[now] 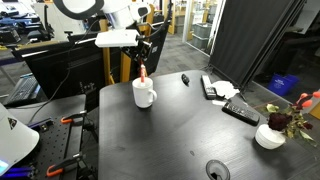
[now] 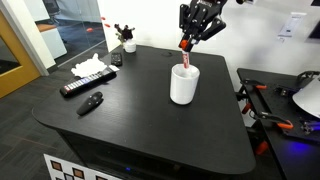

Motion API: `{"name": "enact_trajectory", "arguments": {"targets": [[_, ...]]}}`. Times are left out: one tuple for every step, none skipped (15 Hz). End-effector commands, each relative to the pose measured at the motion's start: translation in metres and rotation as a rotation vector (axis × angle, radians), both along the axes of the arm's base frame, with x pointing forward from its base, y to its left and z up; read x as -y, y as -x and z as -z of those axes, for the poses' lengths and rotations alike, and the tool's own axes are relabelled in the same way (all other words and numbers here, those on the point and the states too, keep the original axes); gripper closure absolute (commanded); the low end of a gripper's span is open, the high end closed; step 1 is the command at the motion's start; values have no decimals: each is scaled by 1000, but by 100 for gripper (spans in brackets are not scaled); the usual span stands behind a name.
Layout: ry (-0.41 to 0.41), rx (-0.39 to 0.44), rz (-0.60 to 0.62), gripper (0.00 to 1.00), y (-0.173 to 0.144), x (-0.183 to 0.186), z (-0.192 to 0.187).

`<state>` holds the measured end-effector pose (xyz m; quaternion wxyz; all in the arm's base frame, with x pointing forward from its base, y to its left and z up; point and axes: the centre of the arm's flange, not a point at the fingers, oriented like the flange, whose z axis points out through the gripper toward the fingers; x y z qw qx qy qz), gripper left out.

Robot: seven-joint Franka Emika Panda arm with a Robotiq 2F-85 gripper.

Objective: Remove the marker out of the cup and put it on the table

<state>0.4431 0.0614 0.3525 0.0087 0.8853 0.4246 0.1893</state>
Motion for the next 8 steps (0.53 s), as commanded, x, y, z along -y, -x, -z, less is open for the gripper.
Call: {"name": "enact_trajectory", "arguments": {"targets": [[-49, 81, 4, 95, 25, 4, -47], [-49, 104, 24, 95, 26, 6, -59], [-50, 118, 48, 95, 25, 10, -69], [-47, 131, 87, 95, 23, 16, -78], [-45, 139, 122, 95, 21, 24, -85], [-35, 142, 164, 95, 17, 32, -91], [-29, 145, 201, 95, 16, 39, -95], [-22, 142, 239, 95, 13, 49, -95]]}}
